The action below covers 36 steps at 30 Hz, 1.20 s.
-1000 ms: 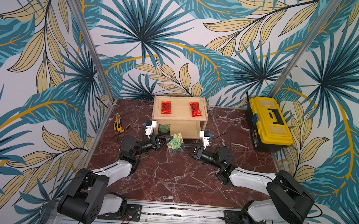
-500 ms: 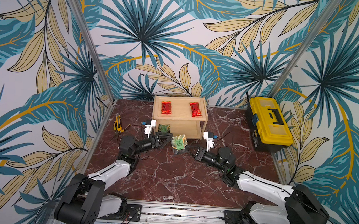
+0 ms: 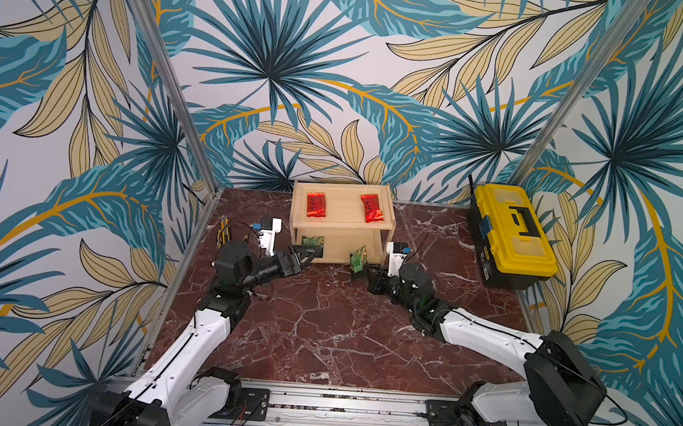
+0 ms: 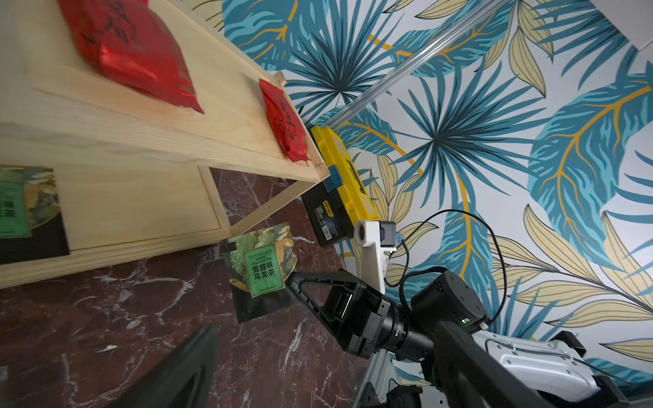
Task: Place the tea bags on the shelf by color
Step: Place the tea bag on the shelf.
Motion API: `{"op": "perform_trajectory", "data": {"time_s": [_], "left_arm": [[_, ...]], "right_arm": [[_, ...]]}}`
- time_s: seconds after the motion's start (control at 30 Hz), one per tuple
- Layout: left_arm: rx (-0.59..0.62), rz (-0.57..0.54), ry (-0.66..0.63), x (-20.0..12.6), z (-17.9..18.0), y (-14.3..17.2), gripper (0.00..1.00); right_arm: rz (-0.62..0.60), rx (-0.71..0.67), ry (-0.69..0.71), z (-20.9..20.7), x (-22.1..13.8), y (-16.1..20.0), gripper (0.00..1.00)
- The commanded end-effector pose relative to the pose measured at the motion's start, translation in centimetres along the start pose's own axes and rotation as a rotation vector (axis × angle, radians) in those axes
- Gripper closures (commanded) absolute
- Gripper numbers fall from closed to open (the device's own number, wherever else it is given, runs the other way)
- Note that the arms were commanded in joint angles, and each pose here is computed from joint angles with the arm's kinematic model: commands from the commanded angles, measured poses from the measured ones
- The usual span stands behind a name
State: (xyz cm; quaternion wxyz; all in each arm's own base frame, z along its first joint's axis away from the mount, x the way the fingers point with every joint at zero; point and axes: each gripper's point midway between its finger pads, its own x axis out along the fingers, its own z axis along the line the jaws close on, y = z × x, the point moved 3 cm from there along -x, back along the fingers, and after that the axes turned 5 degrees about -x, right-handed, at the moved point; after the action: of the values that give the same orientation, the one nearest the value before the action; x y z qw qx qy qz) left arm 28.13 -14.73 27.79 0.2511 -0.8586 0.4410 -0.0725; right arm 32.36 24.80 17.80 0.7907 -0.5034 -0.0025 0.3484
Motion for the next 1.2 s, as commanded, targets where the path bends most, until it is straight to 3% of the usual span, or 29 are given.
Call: {"op": "perform_trajectory", "data": {"time_s": [0.0,0.47,1.17], "left_arm": [[0.036,-0.005,-0.043,-0.1,0.4,-0.4,0.00],[0.055,0.001,-0.039,-0.5,0.2,0.1,0.00],[0.053,0.003,-0.045,-0.3,0.8,0.3,0.00]], "right_arm": [[-0.044,-0.074,0.048,-0.9,1.7,-0.4,1.00],[-0.183,-0.125,0.096,-1.9,6.6,-1.6,1.00],[-0.126,-0.133,0.154,-4.3,10.7,-0.4,1.00]]}}
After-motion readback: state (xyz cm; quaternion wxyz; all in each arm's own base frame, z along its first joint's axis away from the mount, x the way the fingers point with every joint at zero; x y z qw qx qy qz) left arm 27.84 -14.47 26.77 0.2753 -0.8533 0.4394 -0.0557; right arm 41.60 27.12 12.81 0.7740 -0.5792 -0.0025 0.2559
